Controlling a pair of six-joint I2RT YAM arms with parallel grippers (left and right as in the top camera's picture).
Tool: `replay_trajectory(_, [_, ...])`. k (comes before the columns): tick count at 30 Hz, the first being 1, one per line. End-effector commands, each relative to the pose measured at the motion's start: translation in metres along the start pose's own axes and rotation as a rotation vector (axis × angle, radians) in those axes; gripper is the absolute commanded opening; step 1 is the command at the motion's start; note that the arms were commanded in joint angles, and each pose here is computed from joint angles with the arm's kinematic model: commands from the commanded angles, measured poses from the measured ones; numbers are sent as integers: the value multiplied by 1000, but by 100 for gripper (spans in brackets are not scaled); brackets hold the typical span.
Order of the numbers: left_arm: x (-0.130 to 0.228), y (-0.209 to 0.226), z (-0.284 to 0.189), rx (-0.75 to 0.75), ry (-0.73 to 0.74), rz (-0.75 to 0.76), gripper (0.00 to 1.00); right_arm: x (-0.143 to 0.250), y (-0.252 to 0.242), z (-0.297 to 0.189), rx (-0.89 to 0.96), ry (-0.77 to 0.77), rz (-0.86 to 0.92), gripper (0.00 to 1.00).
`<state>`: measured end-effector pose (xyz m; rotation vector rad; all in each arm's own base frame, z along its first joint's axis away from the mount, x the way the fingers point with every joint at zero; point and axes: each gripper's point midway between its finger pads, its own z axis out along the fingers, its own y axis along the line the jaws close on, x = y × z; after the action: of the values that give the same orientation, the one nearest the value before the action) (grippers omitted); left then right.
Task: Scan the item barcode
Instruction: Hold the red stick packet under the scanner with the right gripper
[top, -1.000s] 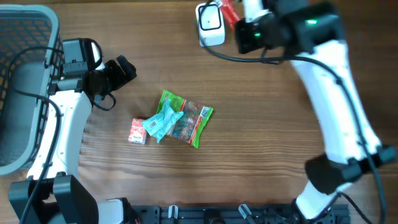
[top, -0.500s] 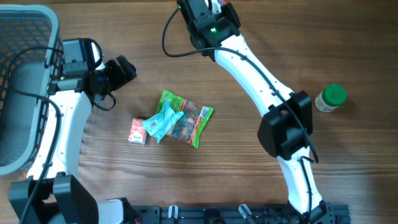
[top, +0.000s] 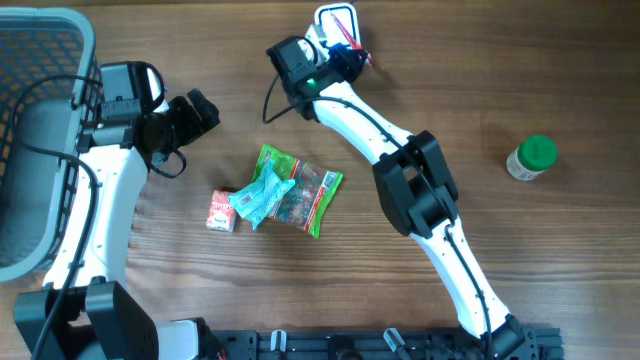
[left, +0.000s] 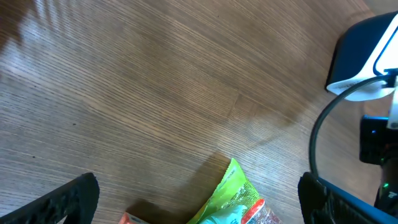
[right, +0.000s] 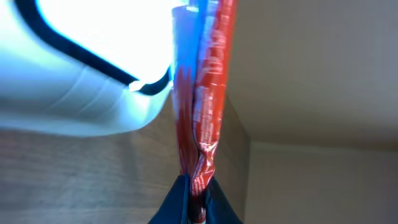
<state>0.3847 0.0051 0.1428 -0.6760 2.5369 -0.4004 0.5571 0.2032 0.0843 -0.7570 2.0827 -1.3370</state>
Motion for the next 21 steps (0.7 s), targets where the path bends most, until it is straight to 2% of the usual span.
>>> replay_trajectory(1, [-5, -6, -4, 18, -14, 19, 100, 3, 46, 5, -170, -29, -140, 4])
replay_trajectory(7, [-5, -6, -4, 18, -14, 19, 100, 7, 39, 10, -151, -12, -160, 4])
replay_trajectory(12, [-5, -6, -4, 18, -14, 19, 100, 6, 4, 13, -149, -18, -98, 5])
replay_trajectory(15, [-5, -6, -4, 18, -14, 19, 100, 0, -7, 5, -253, -74, -67, 4])
replay_trajectory(18, [-5, -6, -4, 18, -14, 19, 100, 2, 7, -5, -443, -119, -75, 4])
replay_trajectory(21, [-5, -6, -4, 18, -14, 19, 100, 8, 11, -1, -484, -102, -55, 4])
